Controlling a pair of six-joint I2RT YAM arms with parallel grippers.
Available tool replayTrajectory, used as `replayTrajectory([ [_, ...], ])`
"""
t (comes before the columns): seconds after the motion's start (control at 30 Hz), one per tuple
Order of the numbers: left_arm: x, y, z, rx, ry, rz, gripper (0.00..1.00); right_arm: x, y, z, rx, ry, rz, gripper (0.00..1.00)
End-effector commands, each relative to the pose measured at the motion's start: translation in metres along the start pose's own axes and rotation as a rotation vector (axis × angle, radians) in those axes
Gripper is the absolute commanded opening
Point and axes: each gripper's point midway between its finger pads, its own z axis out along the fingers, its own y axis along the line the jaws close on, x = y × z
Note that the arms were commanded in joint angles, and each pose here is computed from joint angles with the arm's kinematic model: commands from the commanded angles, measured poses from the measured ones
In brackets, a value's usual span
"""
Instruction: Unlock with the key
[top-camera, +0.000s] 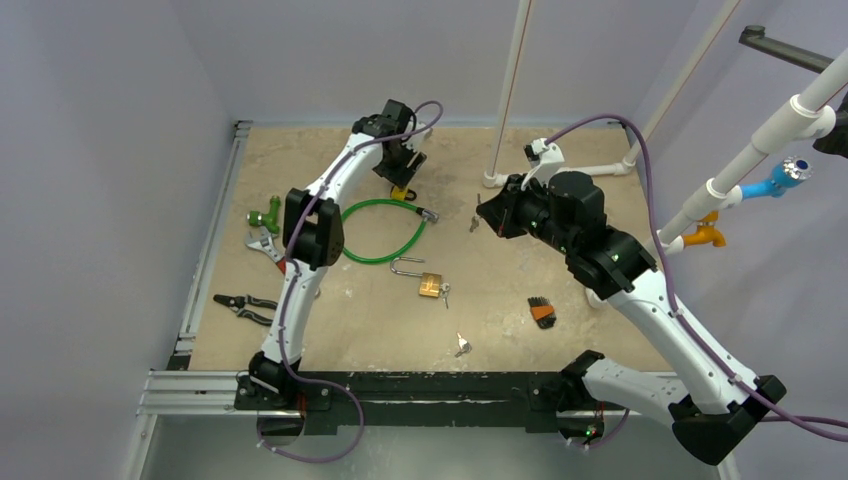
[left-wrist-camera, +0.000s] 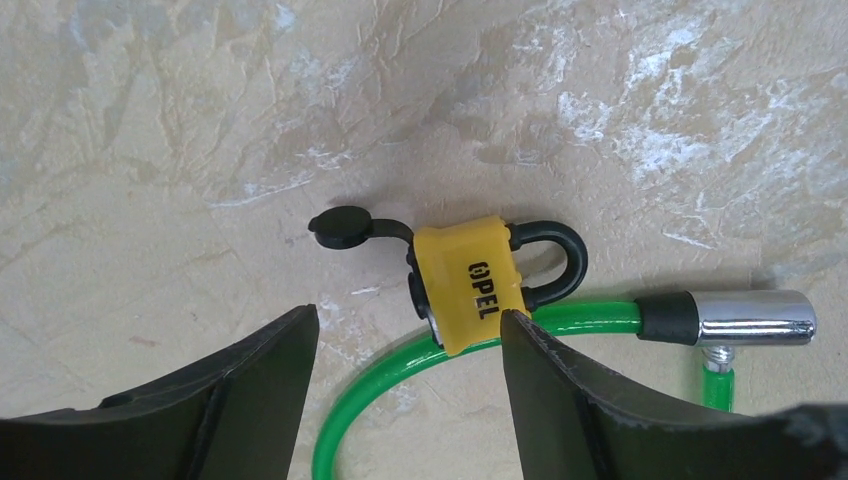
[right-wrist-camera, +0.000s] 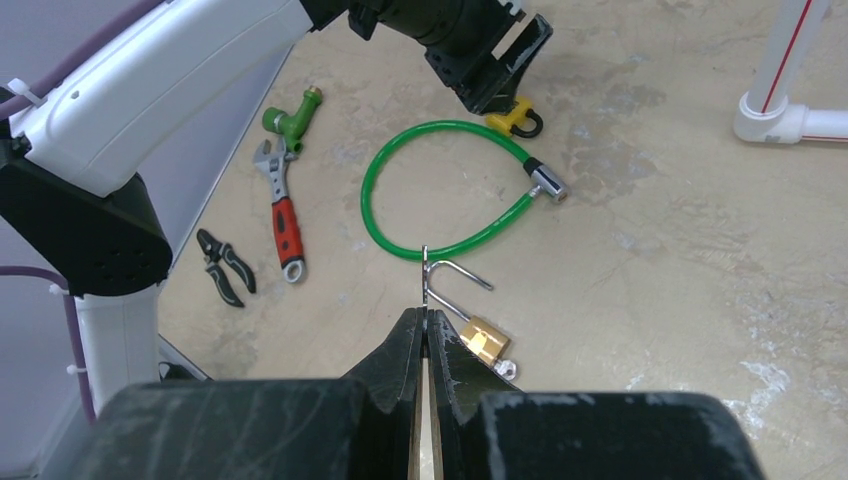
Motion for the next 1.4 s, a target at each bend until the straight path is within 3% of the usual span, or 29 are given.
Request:
replayTrajectory([
  [0.0,0.011,-0.01,0.013,0.017,0.044,-0.024,0.66,-0.015,0.008,-0.002,-0.033,-0.058,-0.003,0.0],
  [0.53,0.003,-0.027,0.016,0.064,0.024,-0.038,0.61,-0.012,0.01,0.0,-0.052,-0.056,0.008,0.0],
  [1.03,-0.002,-0.034,0.013,0.084,0.008,-0.068,0.64,-0.015,0.01,0.0,-0.048,-0.062,0.004,0.0],
  [1.37,0.003,-0.015,0.029,-0.016,0.013,0.021,0.35,-0.016,0.013,0.0,-0.064,-0.062,0.002,0.0],
])
